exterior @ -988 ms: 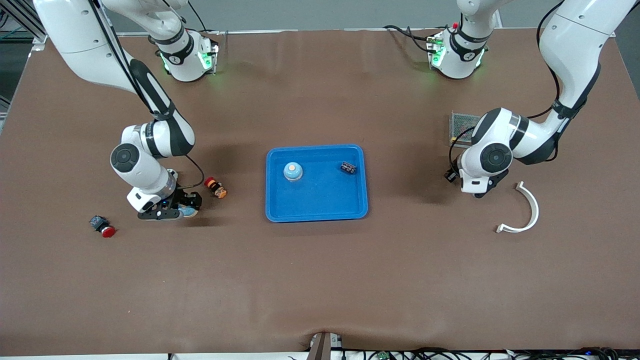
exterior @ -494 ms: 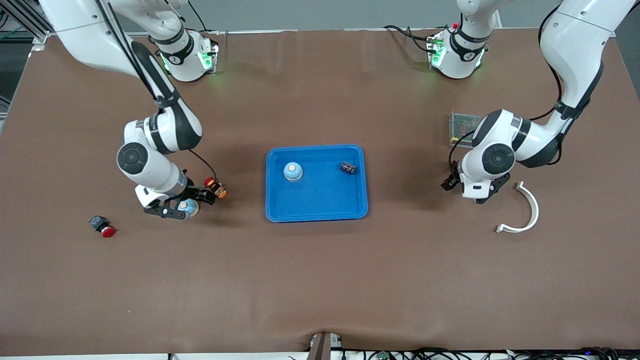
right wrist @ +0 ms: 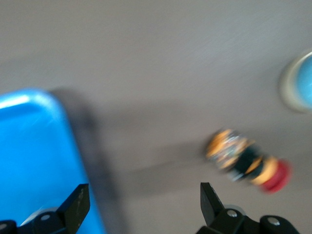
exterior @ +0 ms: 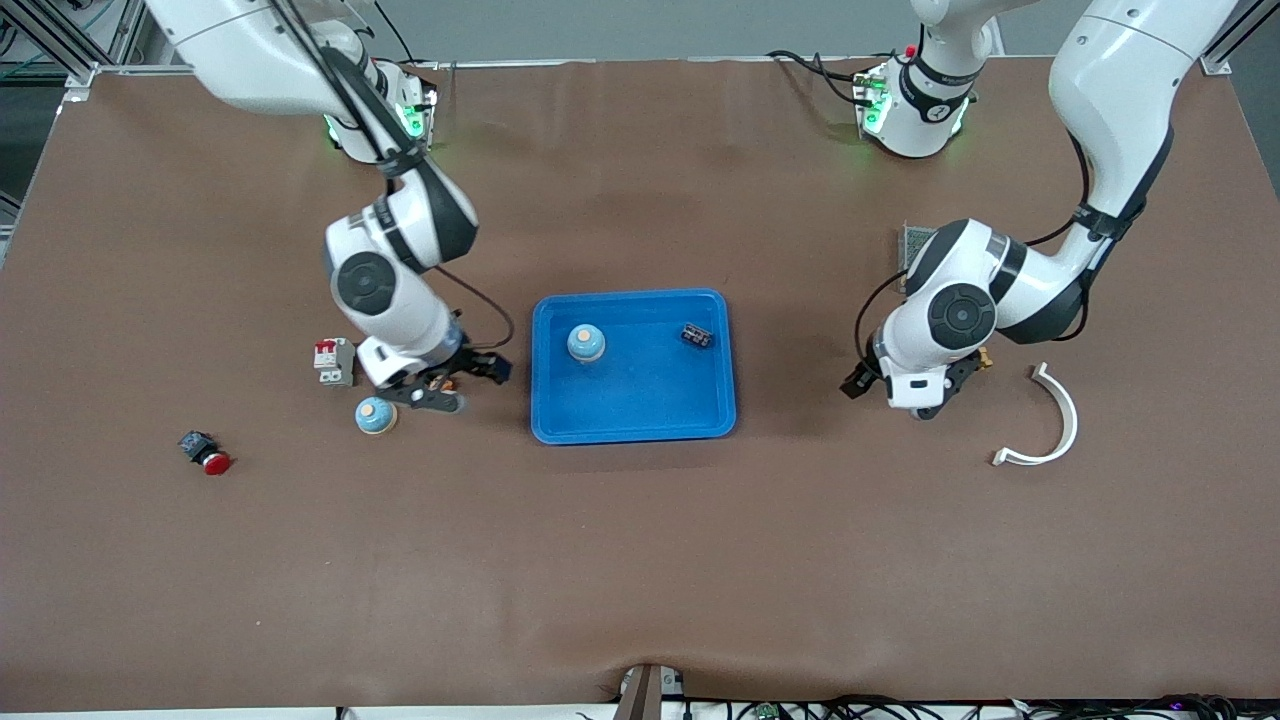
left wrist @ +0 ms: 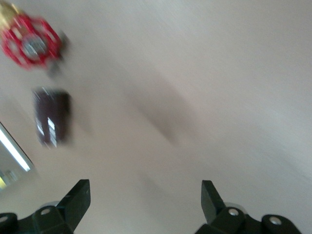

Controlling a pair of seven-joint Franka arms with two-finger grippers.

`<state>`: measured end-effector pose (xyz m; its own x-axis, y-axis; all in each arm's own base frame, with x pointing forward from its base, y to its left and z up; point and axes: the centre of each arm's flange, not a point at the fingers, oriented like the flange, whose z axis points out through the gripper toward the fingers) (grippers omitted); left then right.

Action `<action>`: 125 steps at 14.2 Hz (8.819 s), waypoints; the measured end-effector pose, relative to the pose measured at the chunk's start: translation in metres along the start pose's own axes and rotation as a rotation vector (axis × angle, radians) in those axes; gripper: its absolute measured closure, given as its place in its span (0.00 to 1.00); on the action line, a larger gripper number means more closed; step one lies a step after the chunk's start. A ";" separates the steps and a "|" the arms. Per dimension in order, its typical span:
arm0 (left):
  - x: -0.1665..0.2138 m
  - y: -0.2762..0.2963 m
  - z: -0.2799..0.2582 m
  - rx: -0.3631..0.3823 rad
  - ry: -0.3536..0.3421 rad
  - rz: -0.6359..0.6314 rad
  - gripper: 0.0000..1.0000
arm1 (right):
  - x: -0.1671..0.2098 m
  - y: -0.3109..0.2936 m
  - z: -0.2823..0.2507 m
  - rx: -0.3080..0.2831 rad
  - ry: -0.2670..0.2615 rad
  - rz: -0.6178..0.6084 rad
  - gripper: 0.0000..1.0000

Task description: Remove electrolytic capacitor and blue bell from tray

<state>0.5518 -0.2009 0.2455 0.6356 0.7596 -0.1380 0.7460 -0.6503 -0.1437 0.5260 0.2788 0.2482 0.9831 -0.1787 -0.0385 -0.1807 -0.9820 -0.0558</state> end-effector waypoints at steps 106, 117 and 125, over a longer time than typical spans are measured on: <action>0.223 -0.066 -0.061 0.102 0.274 0.488 0.00 | 0.129 0.384 0.041 0.105 0.026 -0.489 0.28; 0.208 -0.059 -0.180 0.112 0.195 0.542 0.00 | 0.161 0.325 -0.077 0.150 -0.033 -0.462 0.00; 0.174 -0.096 -0.270 -0.034 0.145 0.688 0.00 | 0.183 0.321 -0.170 0.136 -0.030 -0.438 0.00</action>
<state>0.6442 -0.0034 0.5004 0.9838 0.1711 -0.0542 0.1691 -0.9848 -0.0397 0.6523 -0.0794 0.3933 0.9668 0.2554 -0.0108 0.2480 -0.9472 -0.2033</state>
